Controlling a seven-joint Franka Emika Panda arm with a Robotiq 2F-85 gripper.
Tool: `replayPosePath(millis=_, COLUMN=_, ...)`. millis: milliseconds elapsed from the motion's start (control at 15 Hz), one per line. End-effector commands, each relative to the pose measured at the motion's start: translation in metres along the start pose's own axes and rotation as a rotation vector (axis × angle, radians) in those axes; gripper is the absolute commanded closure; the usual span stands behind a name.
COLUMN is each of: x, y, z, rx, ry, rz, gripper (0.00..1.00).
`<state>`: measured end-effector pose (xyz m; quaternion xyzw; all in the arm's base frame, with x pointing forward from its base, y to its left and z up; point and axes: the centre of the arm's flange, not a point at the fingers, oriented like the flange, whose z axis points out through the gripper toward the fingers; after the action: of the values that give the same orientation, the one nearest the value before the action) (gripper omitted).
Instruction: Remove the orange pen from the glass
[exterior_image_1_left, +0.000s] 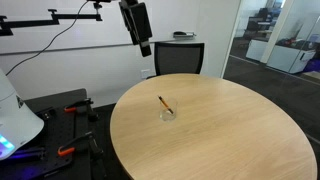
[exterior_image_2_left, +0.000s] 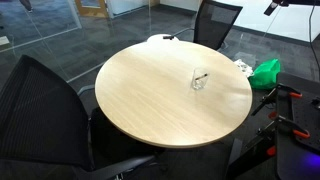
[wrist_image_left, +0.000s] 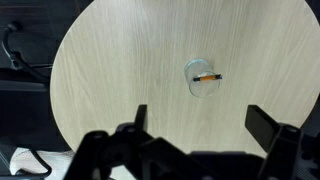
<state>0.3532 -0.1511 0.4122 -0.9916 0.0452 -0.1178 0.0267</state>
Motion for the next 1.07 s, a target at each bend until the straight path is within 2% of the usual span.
replayPosePath(millis=0, x=0.000, y=0.000, z=0.000, rx=0.000, ry=0.000, rz=0.000, gripper=0.00)
replayPosePath(millis=400, x=0.004, y=-0.001, z=0.000, rx=-0.001, ry=-0.001, rz=0.004, gripper=0.00)
replayPosePath(millis=667, x=0.030, y=-0.015, z=0.007, rx=0.021, ry=-0.020, rz=0.051, gripper=0.00)
replayPosePath(millis=1000, x=0.061, y=-0.049, z=0.035, rx=0.005, ry=-0.087, rz=0.121, gripper=0.00)
